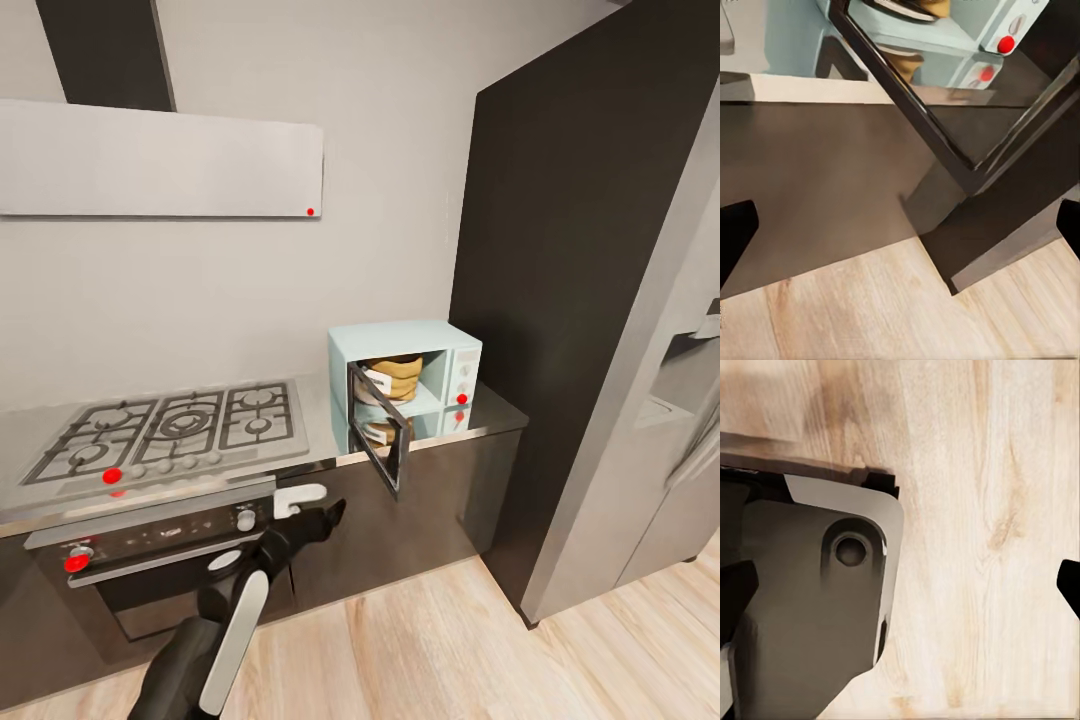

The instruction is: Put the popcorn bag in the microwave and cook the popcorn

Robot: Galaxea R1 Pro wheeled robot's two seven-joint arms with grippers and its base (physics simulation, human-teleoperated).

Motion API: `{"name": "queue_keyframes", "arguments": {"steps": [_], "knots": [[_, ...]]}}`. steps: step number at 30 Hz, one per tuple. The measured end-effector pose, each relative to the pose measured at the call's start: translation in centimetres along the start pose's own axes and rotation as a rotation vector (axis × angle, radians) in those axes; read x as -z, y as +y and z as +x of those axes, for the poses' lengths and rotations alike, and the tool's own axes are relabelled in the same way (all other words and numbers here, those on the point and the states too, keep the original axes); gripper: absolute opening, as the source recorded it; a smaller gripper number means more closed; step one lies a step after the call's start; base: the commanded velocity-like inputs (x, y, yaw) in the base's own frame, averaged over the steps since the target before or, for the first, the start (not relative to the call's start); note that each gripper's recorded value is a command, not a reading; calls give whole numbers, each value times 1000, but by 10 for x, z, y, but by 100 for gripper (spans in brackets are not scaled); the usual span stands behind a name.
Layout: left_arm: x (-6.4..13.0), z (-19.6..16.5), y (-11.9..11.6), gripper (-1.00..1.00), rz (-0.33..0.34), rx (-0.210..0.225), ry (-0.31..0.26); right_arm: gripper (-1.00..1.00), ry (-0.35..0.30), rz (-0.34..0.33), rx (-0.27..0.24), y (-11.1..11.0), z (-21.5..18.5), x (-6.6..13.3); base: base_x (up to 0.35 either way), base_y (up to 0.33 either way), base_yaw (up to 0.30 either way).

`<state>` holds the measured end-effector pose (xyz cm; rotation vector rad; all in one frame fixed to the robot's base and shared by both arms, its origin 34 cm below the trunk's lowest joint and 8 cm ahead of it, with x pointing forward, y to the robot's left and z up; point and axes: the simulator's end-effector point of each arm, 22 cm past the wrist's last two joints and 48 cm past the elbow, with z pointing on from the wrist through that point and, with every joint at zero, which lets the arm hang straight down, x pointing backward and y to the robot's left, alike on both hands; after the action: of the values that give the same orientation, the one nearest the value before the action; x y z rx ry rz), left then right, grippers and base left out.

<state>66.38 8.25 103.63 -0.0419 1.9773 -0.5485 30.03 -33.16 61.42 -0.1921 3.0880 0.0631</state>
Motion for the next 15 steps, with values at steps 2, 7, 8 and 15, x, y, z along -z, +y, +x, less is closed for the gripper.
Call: {"name": "queue_keyframes", "arguments": {"steps": [2, 7, 8, 15], "knots": [[0, 0, -2, 100, 4, -6, -1, 100, 0, 10, -3, -2, 1, 0, 0, 0, 0], [-1, 1, -3, 100, 2, -7, -3, 100, -2, 14, -8, -2, 1, 0, 153, 0, 0], [-1, 1, -3, 100, 0, -6, -2, 100, -2, 14, -8, -2, 1, 0, 294, 0, 0], [-1, 2, -2, 100, -2, -6, -1, 100, -2, 12, -8, 0, 1, 0, 318, 0, -3]]}}
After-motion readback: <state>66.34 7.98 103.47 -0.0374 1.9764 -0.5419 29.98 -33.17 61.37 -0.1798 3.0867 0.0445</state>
